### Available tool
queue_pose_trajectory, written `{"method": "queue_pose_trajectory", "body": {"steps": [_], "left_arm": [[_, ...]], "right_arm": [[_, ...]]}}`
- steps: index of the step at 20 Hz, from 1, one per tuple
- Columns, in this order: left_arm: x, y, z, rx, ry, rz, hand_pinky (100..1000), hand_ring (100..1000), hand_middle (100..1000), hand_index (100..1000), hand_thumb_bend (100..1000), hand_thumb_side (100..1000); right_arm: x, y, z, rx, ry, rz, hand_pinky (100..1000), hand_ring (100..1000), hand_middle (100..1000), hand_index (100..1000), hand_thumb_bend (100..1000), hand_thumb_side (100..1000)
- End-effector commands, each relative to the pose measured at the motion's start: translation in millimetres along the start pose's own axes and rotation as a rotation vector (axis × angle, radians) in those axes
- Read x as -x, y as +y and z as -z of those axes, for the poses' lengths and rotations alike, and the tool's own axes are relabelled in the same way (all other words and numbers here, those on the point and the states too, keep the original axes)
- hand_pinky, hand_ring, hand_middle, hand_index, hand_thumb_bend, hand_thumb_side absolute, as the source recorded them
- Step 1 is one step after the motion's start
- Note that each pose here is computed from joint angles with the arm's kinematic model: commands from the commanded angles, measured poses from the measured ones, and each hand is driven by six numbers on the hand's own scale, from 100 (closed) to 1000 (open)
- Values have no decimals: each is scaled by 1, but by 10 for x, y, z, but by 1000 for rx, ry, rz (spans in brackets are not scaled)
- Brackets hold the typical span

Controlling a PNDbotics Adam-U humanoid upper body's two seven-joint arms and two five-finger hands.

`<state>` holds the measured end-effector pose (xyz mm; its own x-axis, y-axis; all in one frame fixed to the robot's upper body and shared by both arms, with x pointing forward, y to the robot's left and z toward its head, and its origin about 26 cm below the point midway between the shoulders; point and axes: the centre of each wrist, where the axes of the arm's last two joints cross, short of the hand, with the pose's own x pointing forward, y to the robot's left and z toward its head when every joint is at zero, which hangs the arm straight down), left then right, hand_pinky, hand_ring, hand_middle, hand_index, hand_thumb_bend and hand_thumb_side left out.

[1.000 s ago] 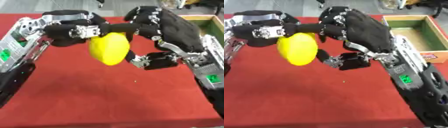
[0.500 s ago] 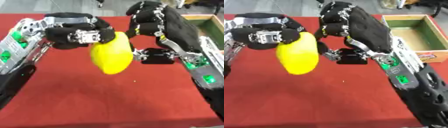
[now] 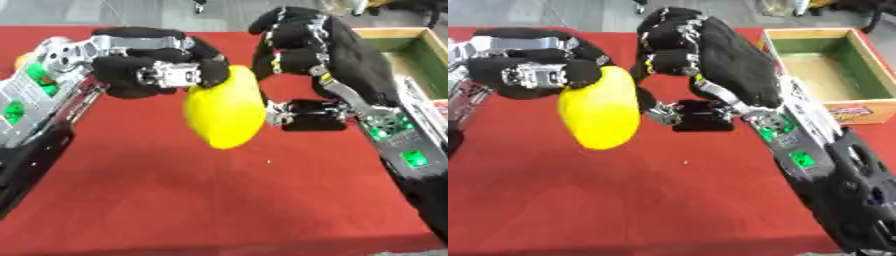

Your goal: Pick up the objects with one hand, pass them to the other hand, and then place them into the box on the other side of the table.

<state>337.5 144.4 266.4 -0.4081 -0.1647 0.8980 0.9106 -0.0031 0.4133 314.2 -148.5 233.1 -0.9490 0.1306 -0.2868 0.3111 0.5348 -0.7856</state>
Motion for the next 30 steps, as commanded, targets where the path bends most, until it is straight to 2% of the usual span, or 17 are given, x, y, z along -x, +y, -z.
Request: {"method": "queue_pose_trajectory", "body": {"steps": [1, 6, 14, 19, 20, 22, 30], "left_arm": [[-65, 38, -33, -2, 15, 20, 588, 493, 446, 615, 100, 589], [-33, 59, -135, -35, 38, 28, 593, 492, 443, 612, 100, 583], [-1, 40, -334, -71, 81, 32, 594, 492, 441, 610, 100, 584], [2, 34, -348, -72, 85, 31, 594, 492, 441, 610, 100, 584], [18, 32, -361, -74, 94, 27, 594, 492, 440, 608, 100, 589], [42, 29, -384, -76, 107, 22, 594, 491, 439, 608, 100, 591], [99, 42, -396, -86, 124, 12, 594, 491, 438, 604, 100, 593]], "right_arm": [[3, -63, 33, -12, -15, -16, 702, 499, 478, 688, 100, 122], [3, -66, 30, -59, -12, -24, 711, 522, 499, 773, 100, 156], [8, -75, 15, -123, 3, -40, 722, 551, 532, 967, 100, 190], [2, -80, 17, -134, 7, -44, 724, 551, 532, 967, 100, 190], [12, -76, 3, -143, 18, -46, 724, 555, 536, 1000, 100, 201], [17, -77, 1, -156, 34, -53, 722, 549, 529, 1000, 100, 194], [-2, -105, 19, -123, 42, -53, 718, 540, 517, 1000, 100, 182]]}}
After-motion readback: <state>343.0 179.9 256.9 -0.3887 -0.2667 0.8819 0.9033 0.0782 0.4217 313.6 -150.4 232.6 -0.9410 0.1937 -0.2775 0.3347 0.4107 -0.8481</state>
